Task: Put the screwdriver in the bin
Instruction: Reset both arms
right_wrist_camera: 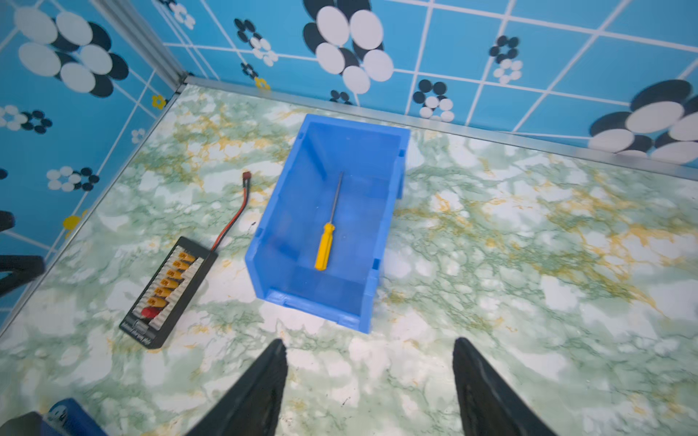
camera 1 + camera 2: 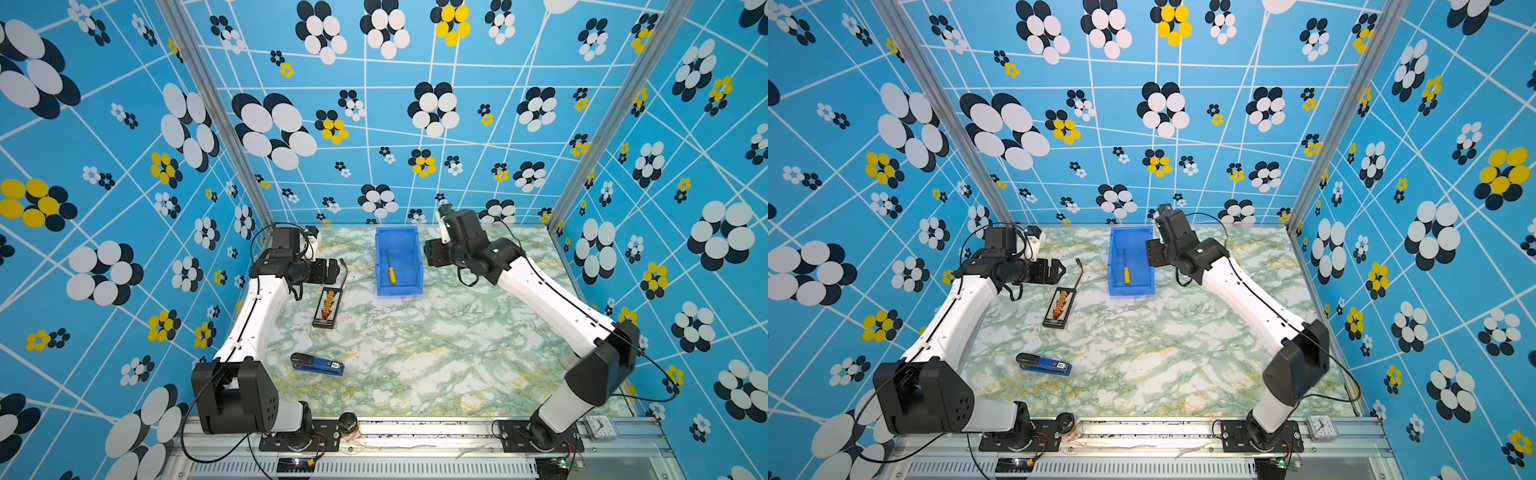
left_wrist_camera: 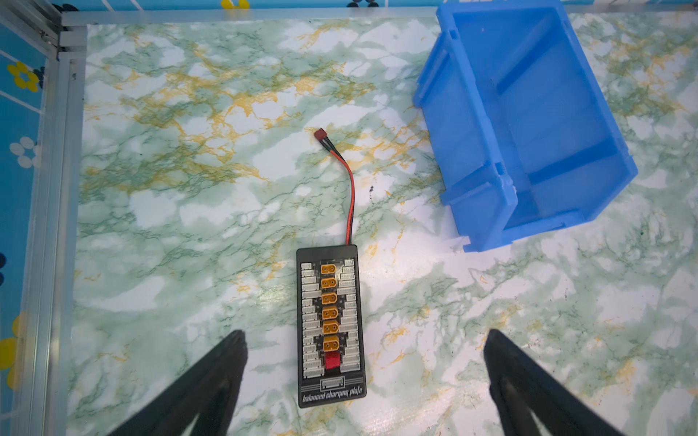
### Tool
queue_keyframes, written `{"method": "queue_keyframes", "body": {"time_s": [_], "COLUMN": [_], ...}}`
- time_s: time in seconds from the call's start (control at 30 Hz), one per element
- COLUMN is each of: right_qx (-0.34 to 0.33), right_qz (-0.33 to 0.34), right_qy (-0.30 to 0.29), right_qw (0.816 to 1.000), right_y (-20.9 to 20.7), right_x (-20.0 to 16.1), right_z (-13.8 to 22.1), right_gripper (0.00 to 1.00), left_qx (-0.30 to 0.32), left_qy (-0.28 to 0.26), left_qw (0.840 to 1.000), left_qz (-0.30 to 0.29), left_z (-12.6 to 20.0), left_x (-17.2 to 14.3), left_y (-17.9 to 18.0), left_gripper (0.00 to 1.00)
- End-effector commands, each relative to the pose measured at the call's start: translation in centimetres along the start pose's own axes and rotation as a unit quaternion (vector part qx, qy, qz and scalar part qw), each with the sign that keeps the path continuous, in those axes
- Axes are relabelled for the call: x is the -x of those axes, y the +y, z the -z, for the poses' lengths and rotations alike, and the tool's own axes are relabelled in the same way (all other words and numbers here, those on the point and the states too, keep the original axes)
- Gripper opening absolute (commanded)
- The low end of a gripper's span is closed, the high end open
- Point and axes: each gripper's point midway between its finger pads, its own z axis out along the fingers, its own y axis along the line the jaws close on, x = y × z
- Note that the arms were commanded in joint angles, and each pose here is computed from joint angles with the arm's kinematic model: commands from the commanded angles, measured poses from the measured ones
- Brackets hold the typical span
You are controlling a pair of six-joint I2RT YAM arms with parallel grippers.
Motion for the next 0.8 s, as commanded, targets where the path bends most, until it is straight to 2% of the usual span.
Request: {"method": "queue_keyframes", "body": {"time_s": [0.0,0.17,0.27,0.37,0.4,0.47,0.5,0.67,0.77], "right_qx": [-0.046,-0.098,-0.132,-0.149,-0.155,-0.172,-0.179,-0.219,-0.245], "right_qz": [-0.044,-0.051,-0.057,-0.066,-0.067,-0.044,-0.025,0.024,0.029], "right_qy": [-0.008,0.004,0.012,0.002,-0.01,-0.021,-0.027,-0.027,-0.043], "right_qw": [0.998,0.994,0.99,0.987,0.986,0.984,0.983,0.975,0.968], "right_y": [-4.9,-9.8,-11.9,-13.3,-13.7,-14.5,-14.7,-16.5,-18.5], "right_x": [-1.8,-5.6,-7.0,-7.5,-7.3,-7.4,-7.4,-7.2,-7.7], "right_z": [-0.6,0.3,0.4,0.0,-0.3,-0.9,-1.2,-3.0,-3.8], "right_gripper": [0.73,0.73,0.77,0.79,0.82,0.88,0.99,0.99,0.99], "left_qx": [0.009,0.001,-0.004,0.012,0.021,0.038,0.054,0.095,0.098], "left_qy": [-0.031,-0.02,-0.014,-0.013,-0.015,-0.023,-0.026,-0.032,-0.058], "left_qw": [0.999,0.997,0.995,0.992,0.991,0.99,0.99,0.985,0.982], "left_qz": [0.028,0.071,0.097,0.121,0.13,0.132,0.128,0.139,0.149], "left_z": [0.1,-1.1,-1.8,-2.4,-2.5,-2.8,-2.9,-4.0,-5.5], "left_x": [2.7,2.7,2.3,1.9,1.8,1.6,1.3,-1.2,-3.2], "left_y": [0.9,1.7,2.4,3.9,4.5,5.7,6.4,8.5,8.8], "left_gripper": [0.99,0.99,0.99,0.99,0.99,0.99,0.99,0.99,0.99]}}
